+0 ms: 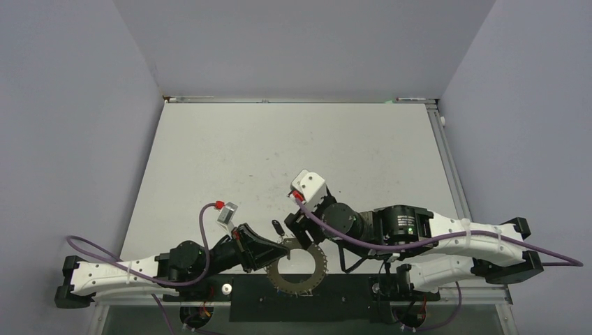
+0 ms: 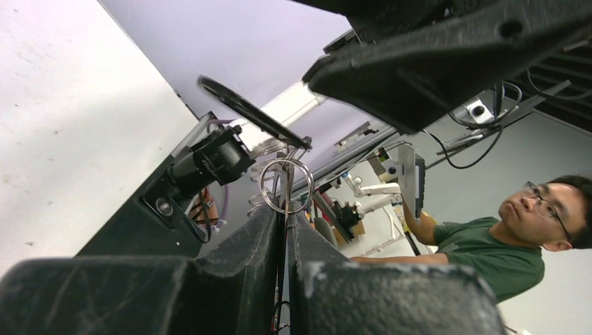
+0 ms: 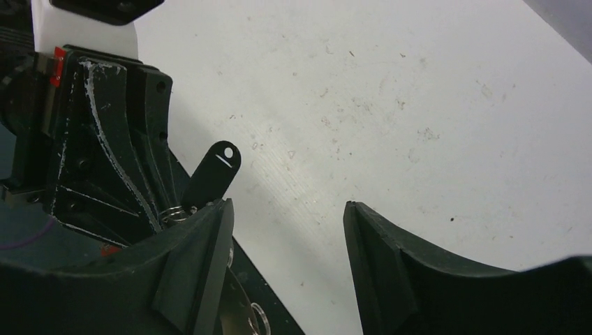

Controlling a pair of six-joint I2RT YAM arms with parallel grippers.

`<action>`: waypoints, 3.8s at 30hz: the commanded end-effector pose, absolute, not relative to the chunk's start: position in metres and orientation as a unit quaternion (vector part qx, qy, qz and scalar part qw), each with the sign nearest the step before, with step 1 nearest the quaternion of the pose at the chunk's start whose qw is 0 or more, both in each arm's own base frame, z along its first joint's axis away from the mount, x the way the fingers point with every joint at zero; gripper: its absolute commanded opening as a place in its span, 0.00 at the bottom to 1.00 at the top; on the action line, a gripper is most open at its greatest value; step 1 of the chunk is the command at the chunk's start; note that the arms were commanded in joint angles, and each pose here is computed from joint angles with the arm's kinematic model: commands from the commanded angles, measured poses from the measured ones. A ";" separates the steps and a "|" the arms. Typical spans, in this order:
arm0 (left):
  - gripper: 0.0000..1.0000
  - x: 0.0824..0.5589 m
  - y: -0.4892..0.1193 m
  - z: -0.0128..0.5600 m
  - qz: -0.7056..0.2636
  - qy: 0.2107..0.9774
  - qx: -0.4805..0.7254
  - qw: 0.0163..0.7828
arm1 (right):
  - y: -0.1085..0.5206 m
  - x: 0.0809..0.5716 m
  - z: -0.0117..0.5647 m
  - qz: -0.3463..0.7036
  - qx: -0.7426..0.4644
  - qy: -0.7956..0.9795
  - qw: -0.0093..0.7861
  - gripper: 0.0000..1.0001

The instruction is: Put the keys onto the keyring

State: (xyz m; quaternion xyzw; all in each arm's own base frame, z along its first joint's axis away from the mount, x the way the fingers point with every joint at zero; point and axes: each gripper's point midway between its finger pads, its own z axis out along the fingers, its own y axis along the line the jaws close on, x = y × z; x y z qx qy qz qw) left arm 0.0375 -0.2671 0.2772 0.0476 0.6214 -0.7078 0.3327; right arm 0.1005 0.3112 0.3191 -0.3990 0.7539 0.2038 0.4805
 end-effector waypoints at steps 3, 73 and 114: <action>0.00 0.028 -0.259 0.306 -0.749 0.579 0.041 0.318 | 0.301 0.089 0.343 0.282 -0.305 0.779 0.471 0.60; 0.00 0.046 -0.246 0.303 -0.760 0.563 -0.029 0.323 | 0.336 0.057 0.253 0.219 -0.222 0.778 0.545 0.37; 0.00 0.043 -0.247 0.296 -0.752 0.575 -0.018 0.322 | 0.318 0.053 0.309 0.241 -0.221 0.791 0.518 0.05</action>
